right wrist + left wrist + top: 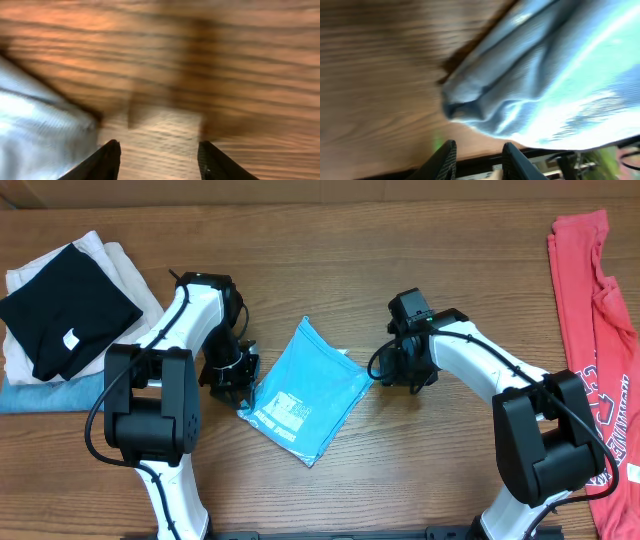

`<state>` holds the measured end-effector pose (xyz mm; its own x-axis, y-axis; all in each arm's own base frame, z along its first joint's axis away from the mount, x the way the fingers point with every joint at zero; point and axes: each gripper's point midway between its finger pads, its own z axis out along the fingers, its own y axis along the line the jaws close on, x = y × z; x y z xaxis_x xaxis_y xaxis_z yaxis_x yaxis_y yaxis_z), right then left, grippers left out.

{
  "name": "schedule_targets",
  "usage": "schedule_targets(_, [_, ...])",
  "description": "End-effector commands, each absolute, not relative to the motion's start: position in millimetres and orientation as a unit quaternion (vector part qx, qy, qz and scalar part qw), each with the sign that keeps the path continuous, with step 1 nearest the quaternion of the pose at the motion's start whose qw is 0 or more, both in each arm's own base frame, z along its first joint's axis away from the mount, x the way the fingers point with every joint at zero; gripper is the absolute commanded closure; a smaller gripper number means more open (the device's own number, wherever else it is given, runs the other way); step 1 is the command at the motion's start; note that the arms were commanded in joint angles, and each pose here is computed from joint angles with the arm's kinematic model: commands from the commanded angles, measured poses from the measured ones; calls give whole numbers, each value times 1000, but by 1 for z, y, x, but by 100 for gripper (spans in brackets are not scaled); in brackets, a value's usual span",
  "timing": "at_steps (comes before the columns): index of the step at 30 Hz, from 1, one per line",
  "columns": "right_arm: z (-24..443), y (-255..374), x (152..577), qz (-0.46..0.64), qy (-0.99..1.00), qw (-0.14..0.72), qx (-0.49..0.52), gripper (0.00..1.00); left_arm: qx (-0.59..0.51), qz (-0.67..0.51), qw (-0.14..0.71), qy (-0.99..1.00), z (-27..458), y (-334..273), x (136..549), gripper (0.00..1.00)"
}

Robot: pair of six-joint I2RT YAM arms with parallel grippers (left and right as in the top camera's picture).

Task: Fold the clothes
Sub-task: 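Carry the blue bundle left and place it on the clothes stack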

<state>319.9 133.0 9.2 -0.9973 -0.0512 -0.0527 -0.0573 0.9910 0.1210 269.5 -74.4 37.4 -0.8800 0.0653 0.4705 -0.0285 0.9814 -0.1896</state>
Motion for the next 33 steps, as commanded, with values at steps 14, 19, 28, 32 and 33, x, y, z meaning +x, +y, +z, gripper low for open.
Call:
schedule_targets(14, [8,122,322,35,998,31,-30,44,-126,273,-84,-950,83,-140,393,13])
schedule_targets(19, [8,122,322,35,998,31,-31,44,-146,309,-76,-937,59,-153,399,13])
schedule_targets(28, [8,122,321,34,999,29,-31,44,-163,326,-38,-930,13,-173,393,14])
schedule_targets(32, [8,122,321,34,999,28,-31,44,-183,329,18,-926,-4,-192,365,23])
schedule_targets(33, [8,122,321,34,999,28,-30,44,-193,324,31,-926,-9,-196,358,27])
